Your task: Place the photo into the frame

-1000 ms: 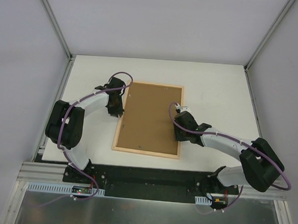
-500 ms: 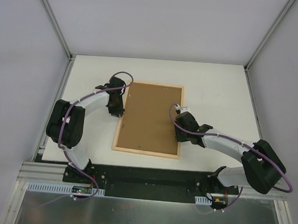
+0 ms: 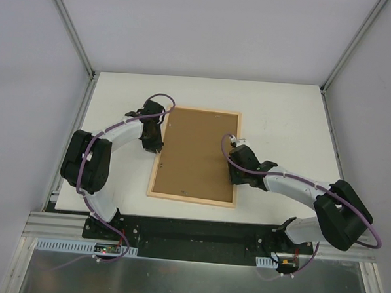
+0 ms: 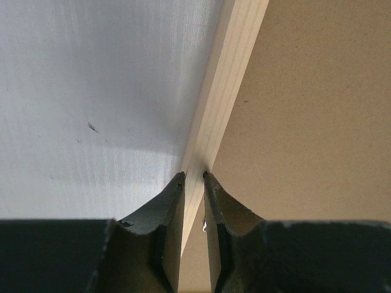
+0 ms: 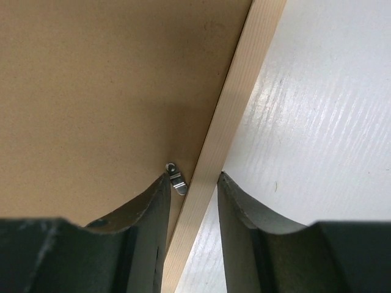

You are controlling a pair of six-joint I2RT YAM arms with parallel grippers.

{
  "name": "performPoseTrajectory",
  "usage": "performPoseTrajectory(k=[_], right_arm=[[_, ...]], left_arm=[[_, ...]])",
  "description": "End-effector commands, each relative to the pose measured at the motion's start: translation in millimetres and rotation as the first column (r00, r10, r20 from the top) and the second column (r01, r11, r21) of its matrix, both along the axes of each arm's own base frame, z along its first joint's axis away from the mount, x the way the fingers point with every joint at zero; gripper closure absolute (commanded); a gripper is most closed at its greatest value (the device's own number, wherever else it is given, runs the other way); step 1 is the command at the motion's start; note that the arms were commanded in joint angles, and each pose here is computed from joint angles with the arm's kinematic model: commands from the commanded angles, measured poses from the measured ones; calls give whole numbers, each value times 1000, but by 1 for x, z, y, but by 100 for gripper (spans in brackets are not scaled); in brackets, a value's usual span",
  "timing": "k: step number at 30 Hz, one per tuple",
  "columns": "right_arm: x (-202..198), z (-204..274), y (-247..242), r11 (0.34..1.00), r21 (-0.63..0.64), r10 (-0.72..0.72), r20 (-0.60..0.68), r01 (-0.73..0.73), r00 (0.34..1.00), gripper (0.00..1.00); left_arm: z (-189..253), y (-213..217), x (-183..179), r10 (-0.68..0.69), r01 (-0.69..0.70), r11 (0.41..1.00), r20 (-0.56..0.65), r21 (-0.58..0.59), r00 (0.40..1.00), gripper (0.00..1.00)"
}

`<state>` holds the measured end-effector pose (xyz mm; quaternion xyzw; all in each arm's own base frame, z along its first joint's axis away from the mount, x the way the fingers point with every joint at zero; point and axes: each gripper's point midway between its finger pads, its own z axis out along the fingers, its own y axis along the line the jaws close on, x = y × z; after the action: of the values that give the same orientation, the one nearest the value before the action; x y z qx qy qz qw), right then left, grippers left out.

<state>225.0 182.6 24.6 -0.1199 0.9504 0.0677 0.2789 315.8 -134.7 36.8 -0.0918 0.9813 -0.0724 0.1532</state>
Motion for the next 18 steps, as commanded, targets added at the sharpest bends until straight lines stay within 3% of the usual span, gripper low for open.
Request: performPoseTrajectory(k=[1, 4, 12, 18], right_arm=[[-1, -5, -3, 1000, -30, -6, -20, 5, 1000, 63], [-3, -7, -2, 1000, -29, 8, -28, -9, 1000, 65], [-4, -10, 0, 999, -37, 14, -38, -16, 999, 81], [-2, -9, -2, 998, -57, 5, -36, -7, 999, 85]], left_arm=[[5, -8, 2, -21, 21, 1000, 1, -23, 1000, 83], [5, -8, 3, -21, 21, 1000, 1, -23, 1000, 83], [5, -10, 2, -20, 20, 999, 1, -29, 1000, 83], [4, -11, 0, -23, 23, 999, -4, -32, 1000, 83]])
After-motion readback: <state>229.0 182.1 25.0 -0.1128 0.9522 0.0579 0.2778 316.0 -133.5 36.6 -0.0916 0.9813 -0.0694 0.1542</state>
